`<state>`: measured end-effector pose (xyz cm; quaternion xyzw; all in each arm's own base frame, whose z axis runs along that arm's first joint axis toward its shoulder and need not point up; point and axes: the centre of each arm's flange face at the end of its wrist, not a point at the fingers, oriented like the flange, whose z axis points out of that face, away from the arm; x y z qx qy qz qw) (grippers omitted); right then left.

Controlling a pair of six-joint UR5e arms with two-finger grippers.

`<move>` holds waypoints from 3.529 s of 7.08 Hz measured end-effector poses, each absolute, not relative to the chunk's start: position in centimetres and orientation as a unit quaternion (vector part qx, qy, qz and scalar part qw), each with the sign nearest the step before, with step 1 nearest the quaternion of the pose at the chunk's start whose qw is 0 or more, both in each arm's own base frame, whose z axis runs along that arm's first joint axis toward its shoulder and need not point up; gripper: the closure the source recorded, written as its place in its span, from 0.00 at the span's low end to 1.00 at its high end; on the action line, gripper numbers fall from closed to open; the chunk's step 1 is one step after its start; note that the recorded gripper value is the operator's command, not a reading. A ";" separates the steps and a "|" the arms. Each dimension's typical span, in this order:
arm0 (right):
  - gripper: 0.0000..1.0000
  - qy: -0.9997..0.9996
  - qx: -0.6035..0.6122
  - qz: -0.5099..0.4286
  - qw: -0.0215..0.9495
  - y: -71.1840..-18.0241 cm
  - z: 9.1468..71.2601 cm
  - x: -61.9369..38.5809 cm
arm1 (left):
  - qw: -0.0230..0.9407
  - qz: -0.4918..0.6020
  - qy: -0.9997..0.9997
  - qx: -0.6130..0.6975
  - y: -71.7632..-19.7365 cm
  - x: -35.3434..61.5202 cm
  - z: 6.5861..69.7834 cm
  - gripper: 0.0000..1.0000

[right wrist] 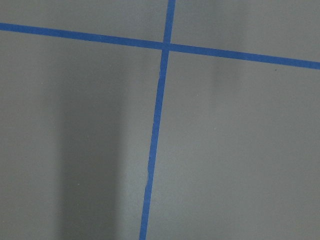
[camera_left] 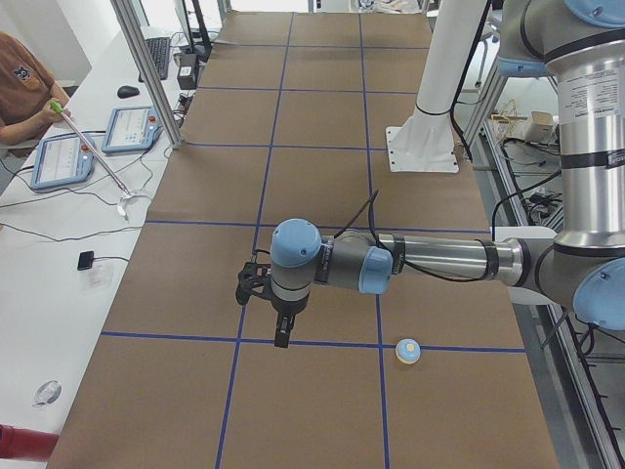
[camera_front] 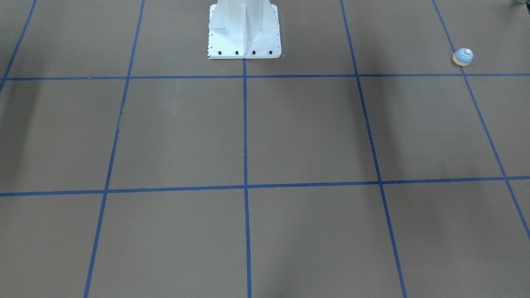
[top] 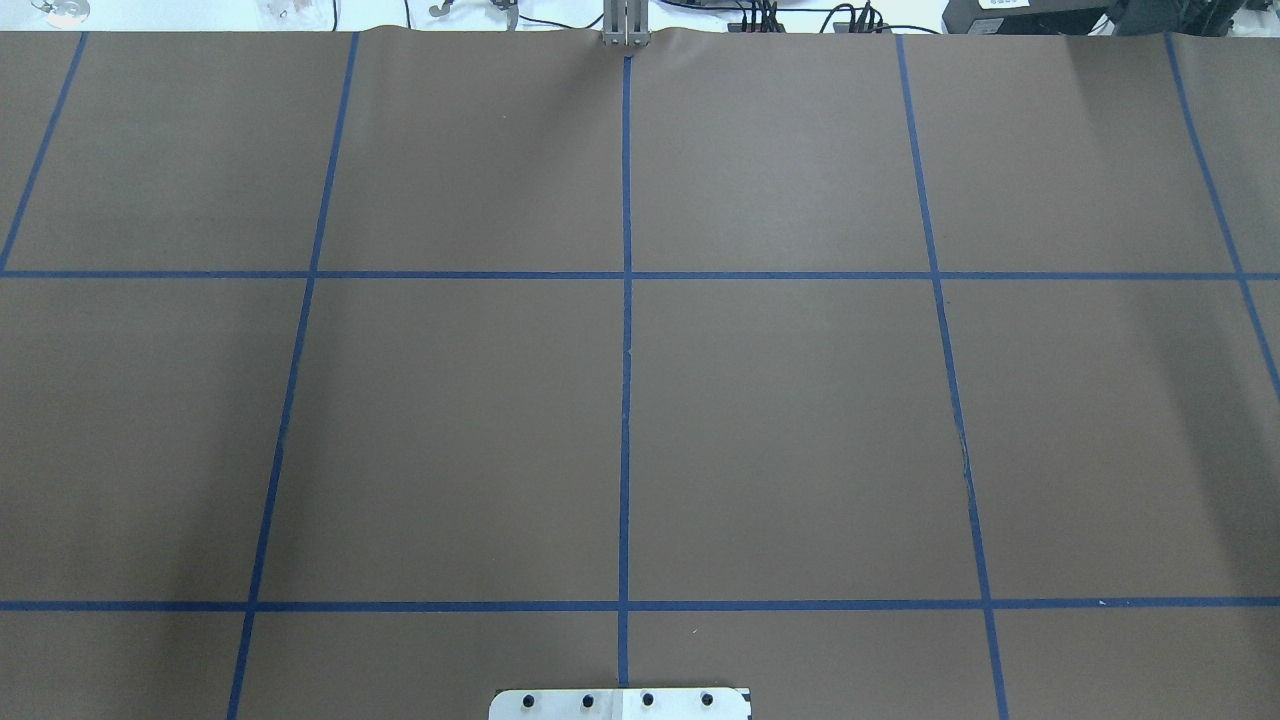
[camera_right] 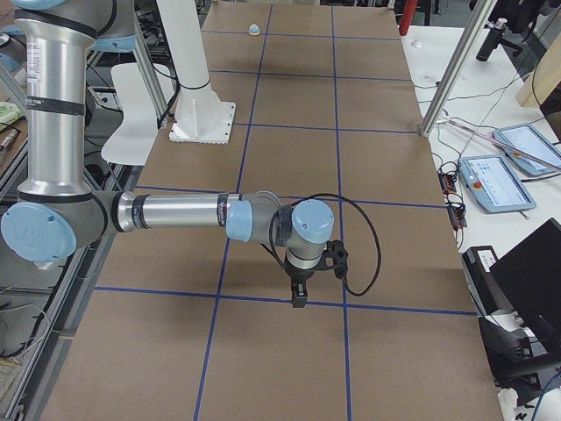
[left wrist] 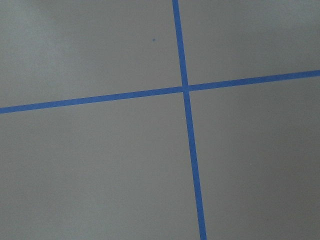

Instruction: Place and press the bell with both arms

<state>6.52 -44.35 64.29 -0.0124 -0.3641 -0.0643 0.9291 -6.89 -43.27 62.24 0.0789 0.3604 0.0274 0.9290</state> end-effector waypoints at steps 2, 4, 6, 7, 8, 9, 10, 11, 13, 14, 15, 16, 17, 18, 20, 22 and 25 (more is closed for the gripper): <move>0.00 -0.364 -0.013 -0.064 0.929 -44.4 64.3 6.5 | 0.929 0.028 0.360 0.078 -43.2 -6.8 62.3 0.00; 0.00 -0.364 -0.011 -0.064 0.929 -44.6 64.1 6.5 | 0.934 0.026 0.348 0.073 -43.4 -6.9 62.1 0.00; 0.00 -0.365 -0.009 -0.065 0.929 -44.6 63.9 6.5 | 0.953 0.022 0.298 0.042 -43.8 -6.5 57.6 0.00; 0.00 -0.367 -0.009 -0.064 0.928 -44.5 63.9 6.5 | 0.964 0.012 0.263 0.021 -43.2 -4.9 53.6 0.00; 0.00 -0.368 -0.009 -0.064 0.928 -44.4 63.9 6.5 | 0.972 -0.017 0.233 0.000 -42.3 -2.1 49.9 0.00; 0.00 -0.369 -0.009 -0.064 0.927 -44.3 63.9 6.4 | 0.975 -0.060 0.213 -0.017 -41.2 1.1 47.0 0.00; 0.00 -0.369 -0.009 -0.064 0.927 -44.3 63.8 6.4 | 0.973 -0.109 0.200 -0.033 -39.9 4.0 45.0 0.00; 0.00 -0.370 -0.008 -0.064 0.927 -44.3 63.7 6.4 | 0.968 -0.166 0.182 -0.050 -38.6 7.1 43.9 0.00; 0.00 -0.371 -0.003 -0.066 0.926 -44.7 63.2 6.4 | 0.947 -0.292 0.115 -0.074 -35.1 15.4 43.8 0.00; 0.00 -0.377 0.006 -0.073 0.923 -45.8 62.1 5.9 | 0.932 -0.344 0.081 -0.079 -33.0 18.6 44.7 0.00; 0.00 -0.384 0.020 -0.092 0.919 -47.9 60.0 4.6 | 0.917 -0.389 0.047 -0.080 -30.9 21.0 46.2 0.00; 0.00 -0.385 0.031 -0.120 0.915 -50.1 57.8 2.2 | 0.898 -0.432 0.009 -0.077 -29.0 22.6 48.3 0.00; 0.00 -0.384 0.045 -0.150 0.910 -52.2 55.2 -0.4 | 0.878 -0.471 -0.030 -0.072 -27.5 23.2 50.8 0.00; 0.00 -0.382 0.055 -0.176 0.905 -54.0 52.6 -3.5 | 0.859 -0.503 -0.067 -0.067 -26.5 23.1 53.4 0.00; 0.00 -0.370 0.075 -0.198 0.905 -56.8 47.4 -8.4 | 0.815 -0.561 -0.131 -0.054 -25.7 22.6 58.6 0.00; 0.00 -0.369 0.081 -0.208 0.902 -57.2 46.1 -10.5 | 0.757 -0.628 -0.178 -0.034 -24.8 22.3 62.4 0.00; 0.00 -0.380 0.091 -0.213 0.896 -57.3 44.4 -12.6 | 0.697 -0.686 -0.210 -0.005 -23.2 23.3 66.6 0.00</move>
